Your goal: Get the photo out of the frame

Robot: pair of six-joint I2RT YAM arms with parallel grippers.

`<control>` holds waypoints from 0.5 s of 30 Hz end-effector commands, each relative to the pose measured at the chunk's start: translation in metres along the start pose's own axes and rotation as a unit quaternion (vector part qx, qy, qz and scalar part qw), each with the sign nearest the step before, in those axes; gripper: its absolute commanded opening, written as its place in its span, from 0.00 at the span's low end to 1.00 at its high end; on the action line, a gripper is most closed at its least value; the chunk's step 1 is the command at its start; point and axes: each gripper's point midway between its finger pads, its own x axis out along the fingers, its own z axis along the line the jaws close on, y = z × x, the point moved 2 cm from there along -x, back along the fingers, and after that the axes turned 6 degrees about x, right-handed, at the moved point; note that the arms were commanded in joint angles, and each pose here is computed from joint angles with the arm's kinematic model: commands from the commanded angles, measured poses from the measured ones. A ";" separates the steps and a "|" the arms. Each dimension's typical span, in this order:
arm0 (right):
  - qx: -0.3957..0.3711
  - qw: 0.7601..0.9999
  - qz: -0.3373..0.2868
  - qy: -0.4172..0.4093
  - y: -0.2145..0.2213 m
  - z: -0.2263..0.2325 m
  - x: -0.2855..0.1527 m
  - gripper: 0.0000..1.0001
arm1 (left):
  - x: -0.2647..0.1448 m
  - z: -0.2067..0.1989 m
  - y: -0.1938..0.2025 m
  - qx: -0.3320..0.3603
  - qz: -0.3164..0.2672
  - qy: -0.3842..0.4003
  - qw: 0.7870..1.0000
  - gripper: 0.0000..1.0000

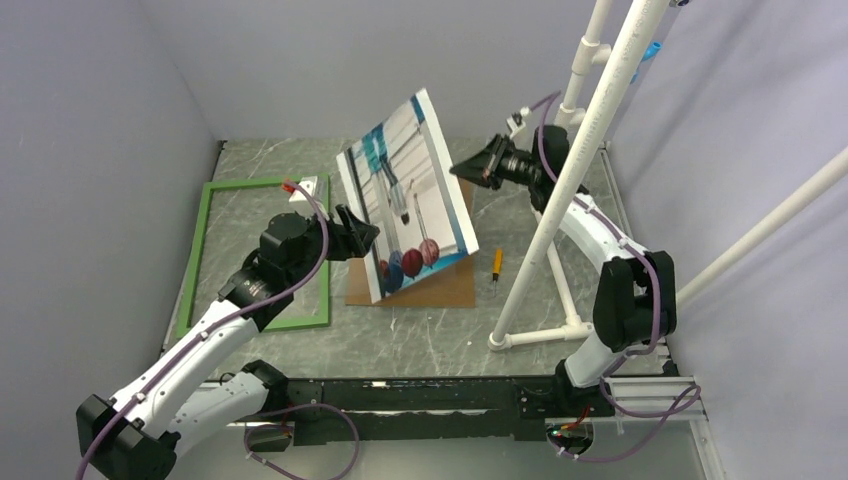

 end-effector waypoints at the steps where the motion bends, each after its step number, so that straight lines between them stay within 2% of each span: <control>1: 0.029 0.999 -0.027 0.028 0.000 -0.061 -0.008 0.00 | 0.003 0.007 0.011 0.003 0.014 -0.008 1.000 0.75; 7: 0.061 0.992 -0.043 0.101 0.011 -0.148 -0.011 0.00 | 0.009 0.006 0.018 -0.001 0.026 -0.003 1.000 0.74; 15: 0.081 0.983 -0.074 0.150 0.021 -0.198 -0.014 0.00 | 0.023 0.011 0.044 -0.010 0.064 -0.002 0.998 0.75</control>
